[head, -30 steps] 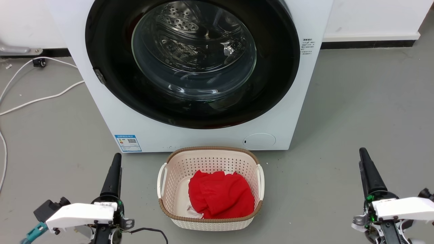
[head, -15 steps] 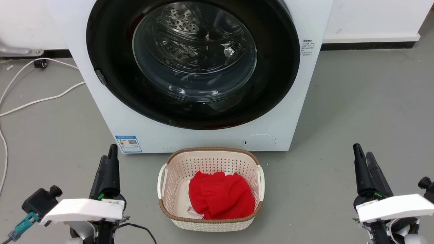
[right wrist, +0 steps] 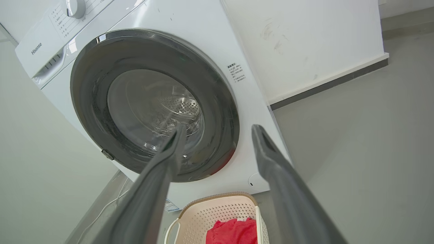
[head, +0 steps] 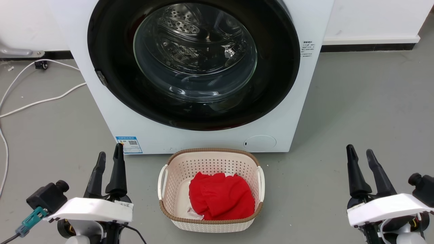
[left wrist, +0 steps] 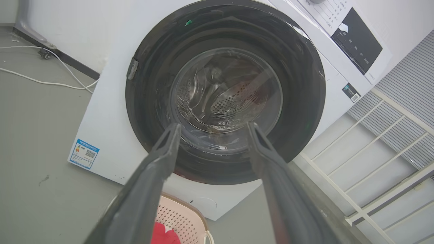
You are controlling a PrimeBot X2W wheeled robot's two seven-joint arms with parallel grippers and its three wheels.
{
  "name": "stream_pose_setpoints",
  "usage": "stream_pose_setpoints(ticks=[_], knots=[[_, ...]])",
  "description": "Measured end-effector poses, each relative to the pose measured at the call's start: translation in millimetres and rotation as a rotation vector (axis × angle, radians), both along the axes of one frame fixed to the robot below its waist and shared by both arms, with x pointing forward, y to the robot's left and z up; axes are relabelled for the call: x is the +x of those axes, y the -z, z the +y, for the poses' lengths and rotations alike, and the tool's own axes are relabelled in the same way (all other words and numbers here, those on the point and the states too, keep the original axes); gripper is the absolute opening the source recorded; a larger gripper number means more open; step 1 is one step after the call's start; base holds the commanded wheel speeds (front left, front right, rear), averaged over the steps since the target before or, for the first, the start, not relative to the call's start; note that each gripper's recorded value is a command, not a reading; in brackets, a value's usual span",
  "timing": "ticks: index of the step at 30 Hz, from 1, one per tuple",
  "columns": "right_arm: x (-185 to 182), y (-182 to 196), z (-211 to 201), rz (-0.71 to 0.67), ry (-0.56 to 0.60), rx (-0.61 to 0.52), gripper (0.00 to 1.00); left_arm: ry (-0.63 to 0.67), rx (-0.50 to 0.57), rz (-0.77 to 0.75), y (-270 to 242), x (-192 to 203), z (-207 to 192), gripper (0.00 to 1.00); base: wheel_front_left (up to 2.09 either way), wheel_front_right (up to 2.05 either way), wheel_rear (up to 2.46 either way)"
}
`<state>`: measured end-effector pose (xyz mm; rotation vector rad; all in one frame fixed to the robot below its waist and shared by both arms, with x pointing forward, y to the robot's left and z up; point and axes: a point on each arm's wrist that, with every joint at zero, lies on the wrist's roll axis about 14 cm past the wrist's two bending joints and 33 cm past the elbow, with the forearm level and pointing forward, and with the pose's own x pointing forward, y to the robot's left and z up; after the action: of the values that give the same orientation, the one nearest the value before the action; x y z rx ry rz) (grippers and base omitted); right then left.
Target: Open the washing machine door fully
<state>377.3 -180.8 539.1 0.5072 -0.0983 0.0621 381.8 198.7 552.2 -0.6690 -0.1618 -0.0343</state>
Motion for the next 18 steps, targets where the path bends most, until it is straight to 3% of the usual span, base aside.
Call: stream_pose_setpoints(ticks=[4,18], knots=[[0,-2,7,-0.008,-0.016,-0.095,1.00,-0.005,0.097,-0.009,-2,0,-1,1.00,0.00,0.00,0.00],[0,-4,13,-0.022,-0.028,-0.265,1.00,-0.018,0.291,-0.029,-4,-1,-1,1.00,0.00,0.00,0.00]])
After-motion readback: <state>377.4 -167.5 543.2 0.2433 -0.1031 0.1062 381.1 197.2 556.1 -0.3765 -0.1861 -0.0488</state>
